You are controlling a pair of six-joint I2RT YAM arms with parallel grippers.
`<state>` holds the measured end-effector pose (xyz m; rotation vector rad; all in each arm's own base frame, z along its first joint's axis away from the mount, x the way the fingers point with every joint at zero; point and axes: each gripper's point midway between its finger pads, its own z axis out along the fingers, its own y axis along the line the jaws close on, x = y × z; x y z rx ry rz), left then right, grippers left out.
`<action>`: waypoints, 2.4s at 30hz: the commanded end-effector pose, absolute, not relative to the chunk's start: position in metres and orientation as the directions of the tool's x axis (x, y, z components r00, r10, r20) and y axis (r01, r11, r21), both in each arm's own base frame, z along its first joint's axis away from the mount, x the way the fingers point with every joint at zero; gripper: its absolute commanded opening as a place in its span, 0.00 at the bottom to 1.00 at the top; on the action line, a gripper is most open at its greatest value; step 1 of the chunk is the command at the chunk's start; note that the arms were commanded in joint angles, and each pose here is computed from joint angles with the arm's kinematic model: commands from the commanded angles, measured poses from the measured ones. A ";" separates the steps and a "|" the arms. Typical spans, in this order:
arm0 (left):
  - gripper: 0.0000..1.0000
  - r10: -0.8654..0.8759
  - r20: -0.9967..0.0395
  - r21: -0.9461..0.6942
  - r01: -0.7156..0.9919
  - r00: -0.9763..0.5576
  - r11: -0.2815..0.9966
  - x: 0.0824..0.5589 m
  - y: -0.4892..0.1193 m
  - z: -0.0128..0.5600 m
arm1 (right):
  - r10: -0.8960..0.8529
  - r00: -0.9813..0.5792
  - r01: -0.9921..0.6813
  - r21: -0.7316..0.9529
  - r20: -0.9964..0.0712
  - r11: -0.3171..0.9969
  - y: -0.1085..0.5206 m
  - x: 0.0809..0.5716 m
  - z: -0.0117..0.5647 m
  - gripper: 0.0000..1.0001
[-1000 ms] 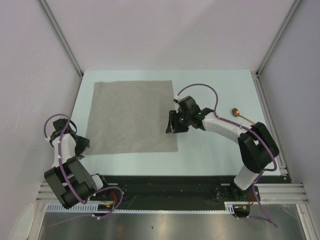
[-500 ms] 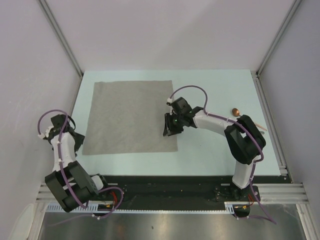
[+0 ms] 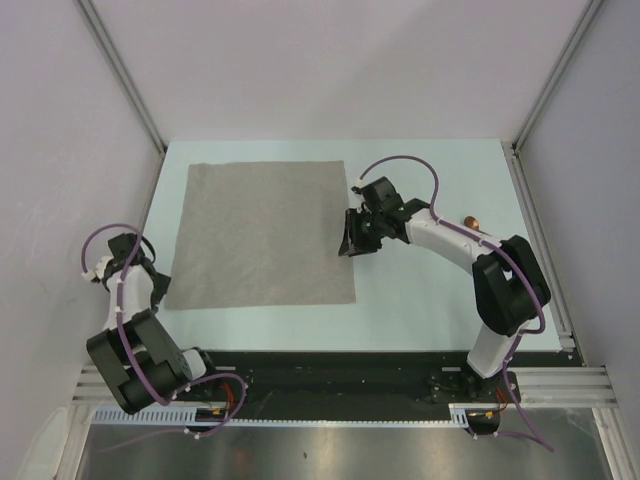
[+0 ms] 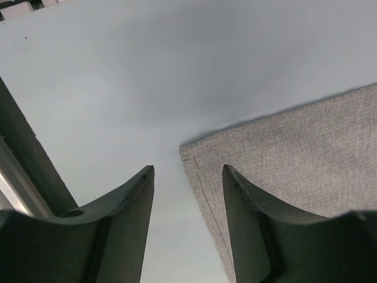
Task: Fold the napkin into a case and place the utensils inside
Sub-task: Pick up the flattened napkin from the center of the board.
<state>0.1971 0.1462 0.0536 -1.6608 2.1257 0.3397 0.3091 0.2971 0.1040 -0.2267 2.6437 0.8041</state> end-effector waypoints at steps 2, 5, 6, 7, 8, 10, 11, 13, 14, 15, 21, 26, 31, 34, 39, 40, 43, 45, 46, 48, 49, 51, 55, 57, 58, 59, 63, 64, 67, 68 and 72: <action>0.54 -0.866 -0.453 -0.095 -0.955 -0.210 0.281 0.201 0.141 0.044 | -0.001 -0.910 -0.246 0.539 -0.414 0.806 0.293 0.305 0.127 0.36; 0.54 -0.873 -0.429 -0.089 -0.950 -0.234 0.298 0.205 0.139 0.034 | 0.000 -0.907 -0.251 0.540 -0.421 0.803 0.291 0.303 0.128 0.36; 0.53 -0.876 -0.420 -0.086 -0.951 -0.237 0.298 0.204 0.139 0.032 | 0.000 -0.906 -0.251 0.538 -0.424 0.805 0.290 0.302 0.129 0.36; 0.53 -0.877 -0.417 -0.085 -0.951 -0.238 0.298 0.205 0.138 0.030 | 0.004 -0.906 -0.248 0.538 -0.424 0.806 0.289 0.302 0.129 0.36; 0.53 -0.876 -0.416 -0.078 -0.951 -0.242 0.300 0.204 0.139 0.027 | 0.003 -0.907 -0.247 0.537 -0.421 0.807 0.288 0.300 0.128 0.36; 0.53 -0.873 -0.427 -0.077 -0.952 -0.238 0.297 0.205 0.141 0.025 | 0.007 -0.904 -0.247 0.537 -0.427 0.806 0.287 0.298 0.130 0.36; 0.53 -0.872 -0.426 -0.069 -0.953 -0.240 0.295 0.203 0.141 0.022 | 0.013 -0.903 -0.244 0.537 -0.429 0.807 0.286 0.298 0.131 0.36; 0.51 -0.875 -0.417 -0.053 -0.955 -0.246 0.293 0.203 0.142 0.016 | 0.014 -0.901 -0.243 0.530 -0.434 0.812 0.282 0.296 0.131 0.36; 0.49 -0.877 -0.412 -0.055 -0.954 -0.246 0.293 0.204 0.142 0.015 | 0.015 -0.903 -0.236 0.525 -0.429 0.818 0.280 0.295 0.130 0.36; 0.48 -0.882 -0.401 -0.049 -0.955 -0.249 0.292 0.203 0.141 0.011 | 0.020 -0.905 -0.222 0.513 -0.425 0.829 0.276 0.295 0.127 0.36; 0.32 -0.886 -0.392 0.003 -0.963 -0.248 0.269 0.193 0.143 0.006 | 0.062 -0.935 -0.114 0.459 -0.350 0.881 0.260 0.288 0.107 0.42; 0.10 -0.857 -0.444 -0.028 -0.952 -0.263 0.306 0.203 0.151 0.028 | 0.200 -0.962 0.108 0.414 -0.185 0.904 0.251 0.271 0.077 0.74; 0.00 -0.873 -0.403 -0.094 -0.937 -0.273 0.337 0.212 0.138 0.024 | 0.427 -0.893 0.358 0.349 -0.144 0.866 0.247 0.268 0.058 0.70; 0.00 -0.876 -0.410 -0.099 -0.942 -0.255 0.320 0.211 0.138 0.026 | 0.502 -0.858 0.459 0.271 -0.113 0.846 0.244 0.259 0.050 0.60; 0.00 -0.861 -0.471 -0.142 -0.947 -0.191 0.288 0.211 0.143 0.046 | 0.511 -0.845 0.482 0.193 -0.155 0.855 0.252 0.256 0.046 0.56; 0.00 -0.862 -0.471 -0.146 -0.947 -0.188 0.286 0.210 0.142 0.045 | 0.513 -0.845 0.486 0.186 -0.148 0.854 0.254 0.252 0.045 0.55; 0.00 -0.867 -0.464 -0.150 -0.948 -0.183 0.281 0.210 0.140 0.042 | 0.538 -0.829 0.517 0.154 -0.154 0.842 0.256 0.249 0.041 0.50; 0.00 -0.873 -0.451 -0.149 -0.948 -0.188 0.281 0.211 0.139 0.039 | 0.532 -0.827 0.511 0.150 -0.184 0.846 0.261 0.252 0.045 0.47; 0.00 -0.879 -0.435 -0.146 -0.949 -0.193 0.280 0.210 0.137 0.036 | 0.530 -0.827 0.516 0.121 -0.188 0.848 0.258 0.249 0.042 0.47; 0.00 -0.885 -0.424 -0.149 -0.949 -0.194 0.280 0.211 0.135 0.033 | 0.524 -0.830 0.511 0.112 -0.194 0.852 0.260 0.248 0.041 0.47; 0.00 -0.889 -0.415 -0.153 -0.948 -0.195 0.279 0.210 0.133 0.031 | 0.518 -0.835 0.508 0.102 -0.187 0.855 0.263 0.246 0.039 0.47; 0.00 -0.891 -0.412 -0.161 -0.947 -0.192 0.279 0.211 0.132 0.029 | 0.509 -0.841 0.503 0.080 -0.183 0.860 0.265 0.242 0.038 0.47; 0.00 -0.893 -0.405 -0.162 -0.945 -0.198 0.283 0.212 0.131 0.030 | 0.517 -0.838 0.514 0.063 -0.177 0.855 0.263 0.237 0.036 0.48; 0.00 -0.896 -0.400 -0.172 -0.944 -0.194 0.282 0.213 0.130 0.029 | 0.508 -0.842 0.505 0.067 -0.183 0.860 0.268 0.239 0.037 0.48; 0.00 -0.898 -0.393 -0.176 -0.942 -0.199 0.285 0.213 0.128 0.027 | 0.503 -0.844 0.500 0.063 -0.186 0.864 0.269 0.238 0.037 0.48; 0.00 -0.899 -0.390 -0.179 -0.941 -0.199 0.286 0.214 0.128 0.027 | 0.500 -0.845 0.497 0.067 -0.189 0.865 0.272 0.240 0.038 0.48; 0.00 -0.899 -0.388 -0.183 -0.939 -0.203 0.291 0.215 0.127 0.028 | 0.497 -0.851 0.496 0.052 -0.168 0.867 0.276 0.234 0.031 0.48; 0.00 -0.900 -0.384 -0.183 -0.939 -0.205 0.291 0.215 0.126 0.027 | 0.498 -0.852 0.497 0.050 -0.163 0.866 0.277 0.232 0.030 0.48; 0.00 -0.900 -0.384 -0.184 -0.938 -0.206 0.293 0.216 0.126 0.028 | 0.497 -0.855 0.496 0.049 -0.151 0.867 0.280 0.229 0.025 0.48; 0.00 -0.900 -0.385 -0.186 -0.939 -0.202 0.291 0.216 0.127 0.028 | 0.495 -0.855 0.494 0.047 -0.151 0.868 0.281 0.229 0.024 0.48; 0.00 -0.899 -0.387 -0.183 -0.939 -0.205 0.293 0.215 0.127 0.029 | 0.491 -0.859 0.488 0.055 -0.142 0.871 0.289 0.229 0.019 0.48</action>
